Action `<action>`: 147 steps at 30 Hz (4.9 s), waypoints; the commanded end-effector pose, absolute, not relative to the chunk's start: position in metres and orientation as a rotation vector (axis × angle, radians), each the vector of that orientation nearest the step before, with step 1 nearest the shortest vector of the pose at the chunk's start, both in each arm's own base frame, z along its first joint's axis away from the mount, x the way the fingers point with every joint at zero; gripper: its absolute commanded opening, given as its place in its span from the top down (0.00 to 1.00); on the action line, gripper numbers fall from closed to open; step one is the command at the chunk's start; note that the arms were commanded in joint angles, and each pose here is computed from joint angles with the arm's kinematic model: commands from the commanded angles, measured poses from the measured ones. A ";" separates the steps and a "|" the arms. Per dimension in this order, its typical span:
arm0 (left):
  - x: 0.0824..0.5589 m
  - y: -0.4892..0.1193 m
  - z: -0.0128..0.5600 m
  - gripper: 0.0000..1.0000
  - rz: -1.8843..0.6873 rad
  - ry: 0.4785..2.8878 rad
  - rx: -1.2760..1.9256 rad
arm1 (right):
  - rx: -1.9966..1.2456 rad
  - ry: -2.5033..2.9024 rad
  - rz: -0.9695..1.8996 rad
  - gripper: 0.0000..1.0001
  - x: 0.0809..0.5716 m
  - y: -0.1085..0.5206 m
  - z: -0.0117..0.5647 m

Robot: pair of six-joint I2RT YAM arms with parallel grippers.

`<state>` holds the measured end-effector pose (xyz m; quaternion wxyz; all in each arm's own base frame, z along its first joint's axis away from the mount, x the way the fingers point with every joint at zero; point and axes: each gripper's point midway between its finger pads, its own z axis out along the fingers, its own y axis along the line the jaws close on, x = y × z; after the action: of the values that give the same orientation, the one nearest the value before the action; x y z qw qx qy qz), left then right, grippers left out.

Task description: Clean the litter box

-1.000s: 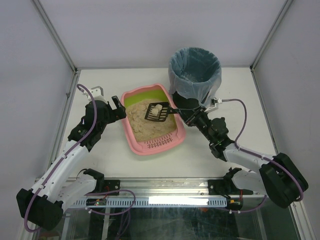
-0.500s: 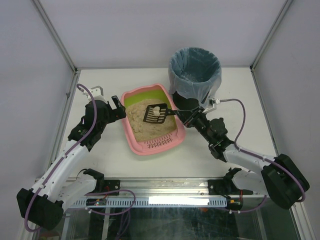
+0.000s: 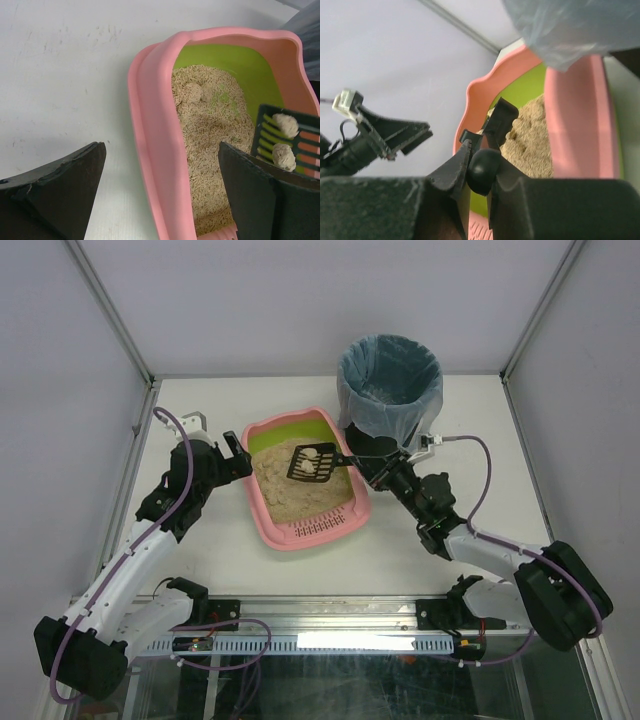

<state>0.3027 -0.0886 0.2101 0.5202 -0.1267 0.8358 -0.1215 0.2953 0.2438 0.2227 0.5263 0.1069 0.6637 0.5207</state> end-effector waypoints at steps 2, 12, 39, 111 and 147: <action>0.310 -0.091 0.231 0.01 -0.331 1.939 -0.297 | 0.335 1.444 1.303 1.00 0.297 0.227 0.251; 0.306 -0.088 0.230 0.01 -0.330 1.931 -0.306 | 0.192 1.429 1.373 1.00 0.289 0.260 0.271; 0.311 -0.090 0.232 0.01 -0.349 1.937 -0.303 | 0.329 1.442 1.307 1.00 0.296 0.235 0.264; 0.316 -0.092 0.218 0.01 -0.411 1.988 -0.302 | -0.190 1.443 0.529 1.00 0.418 0.085 0.419; 0.320 -0.105 0.208 0.12 -0.468 2.038 -0.244 | -0.528 1.311 0.434 1.00 0.344 0.201 0.534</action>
<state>0.3105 -0.0998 0.1898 0.4722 -0.1112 0.8572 -0.1729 0.3753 0.1753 0.5012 0.7369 -0.2315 0.6247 0.1145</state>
